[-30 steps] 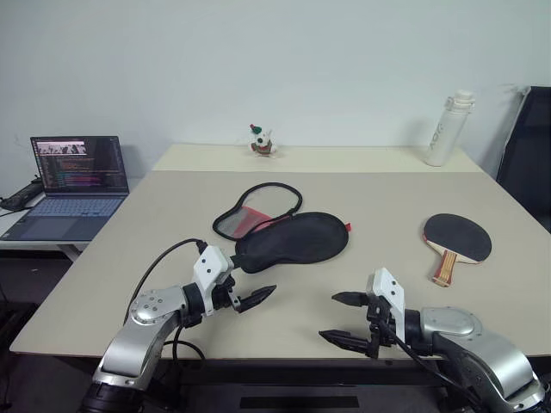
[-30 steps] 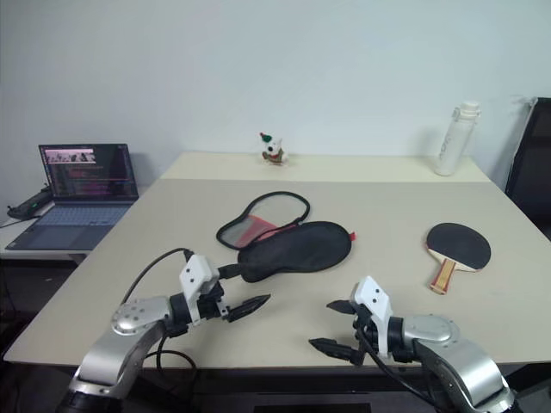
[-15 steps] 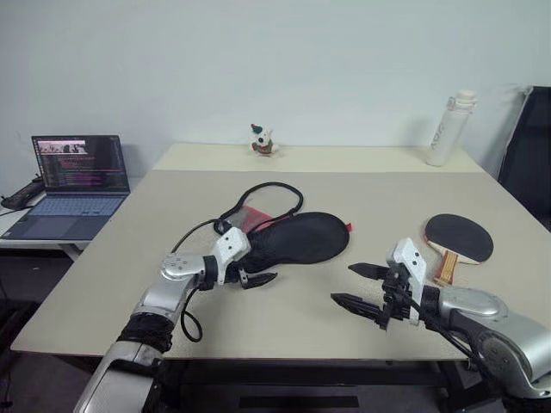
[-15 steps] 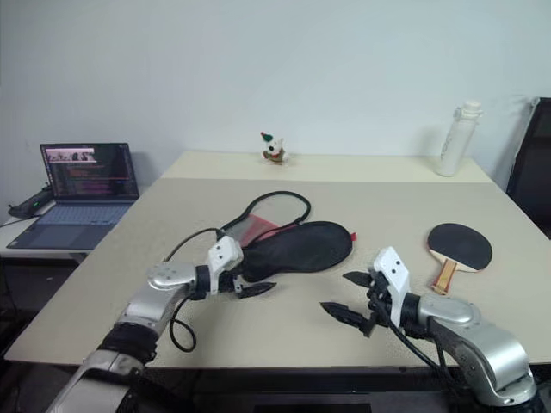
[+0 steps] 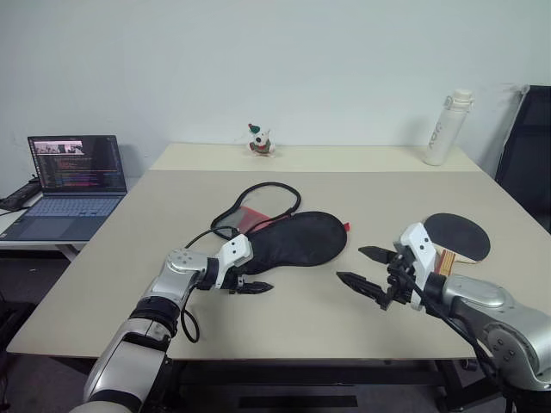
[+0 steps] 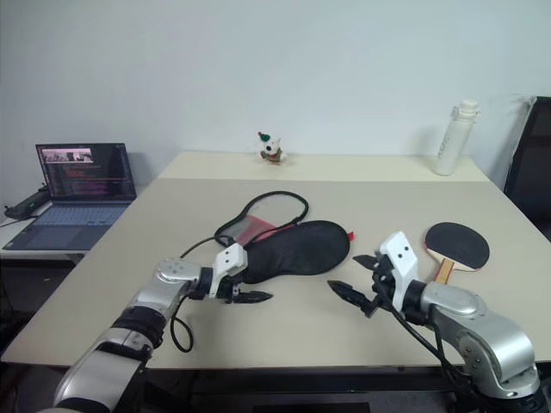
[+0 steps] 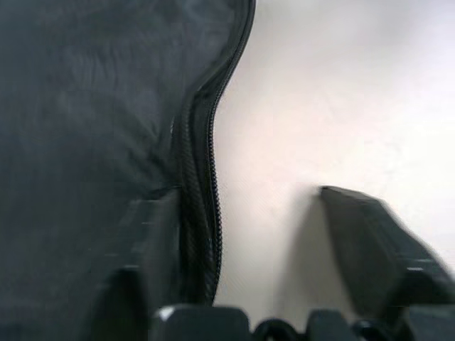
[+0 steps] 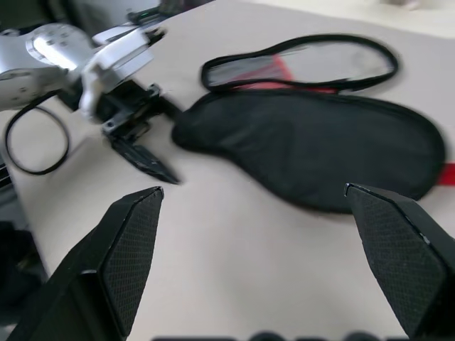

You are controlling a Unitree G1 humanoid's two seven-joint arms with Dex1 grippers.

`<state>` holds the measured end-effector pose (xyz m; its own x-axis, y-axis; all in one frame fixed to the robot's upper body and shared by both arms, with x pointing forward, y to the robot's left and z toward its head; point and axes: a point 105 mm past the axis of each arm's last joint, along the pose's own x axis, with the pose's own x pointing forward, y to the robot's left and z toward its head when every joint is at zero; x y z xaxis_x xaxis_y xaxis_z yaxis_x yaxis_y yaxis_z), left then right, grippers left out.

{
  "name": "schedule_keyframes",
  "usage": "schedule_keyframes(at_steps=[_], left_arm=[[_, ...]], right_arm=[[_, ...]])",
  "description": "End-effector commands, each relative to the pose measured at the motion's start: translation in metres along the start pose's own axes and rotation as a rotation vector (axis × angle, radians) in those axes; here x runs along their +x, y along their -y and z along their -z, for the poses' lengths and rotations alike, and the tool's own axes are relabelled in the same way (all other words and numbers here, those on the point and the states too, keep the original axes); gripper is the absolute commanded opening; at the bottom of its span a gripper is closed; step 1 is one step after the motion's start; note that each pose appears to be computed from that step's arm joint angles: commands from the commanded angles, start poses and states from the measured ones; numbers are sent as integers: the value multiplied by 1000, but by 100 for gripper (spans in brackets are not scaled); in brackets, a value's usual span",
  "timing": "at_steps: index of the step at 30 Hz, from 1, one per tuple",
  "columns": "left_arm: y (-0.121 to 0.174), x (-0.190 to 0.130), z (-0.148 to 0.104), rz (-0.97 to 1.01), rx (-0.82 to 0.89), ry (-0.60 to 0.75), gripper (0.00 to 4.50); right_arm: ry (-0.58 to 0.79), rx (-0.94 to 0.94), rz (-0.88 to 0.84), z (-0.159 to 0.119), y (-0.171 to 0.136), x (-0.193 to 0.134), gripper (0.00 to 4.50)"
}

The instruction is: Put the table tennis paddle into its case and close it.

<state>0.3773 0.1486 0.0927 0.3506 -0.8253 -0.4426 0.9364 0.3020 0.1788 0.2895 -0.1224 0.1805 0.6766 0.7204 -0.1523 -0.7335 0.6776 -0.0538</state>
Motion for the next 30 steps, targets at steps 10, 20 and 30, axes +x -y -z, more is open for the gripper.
schedule_keyframes(at_steps=[10, 20, 30], left_arm=[[25, 35, -73, -22, -164, 282, 2], [48, 104, -117, -29, -205, 334, 2], [36, 41, -90, 50, 78, 237, 231]], right_arm=[[61, -50, 108, -21, 30, -20, 450], [46, -72, 130, -27, 36, -24, 450], [15, -46, 128, -17, 29, -29, 450]])
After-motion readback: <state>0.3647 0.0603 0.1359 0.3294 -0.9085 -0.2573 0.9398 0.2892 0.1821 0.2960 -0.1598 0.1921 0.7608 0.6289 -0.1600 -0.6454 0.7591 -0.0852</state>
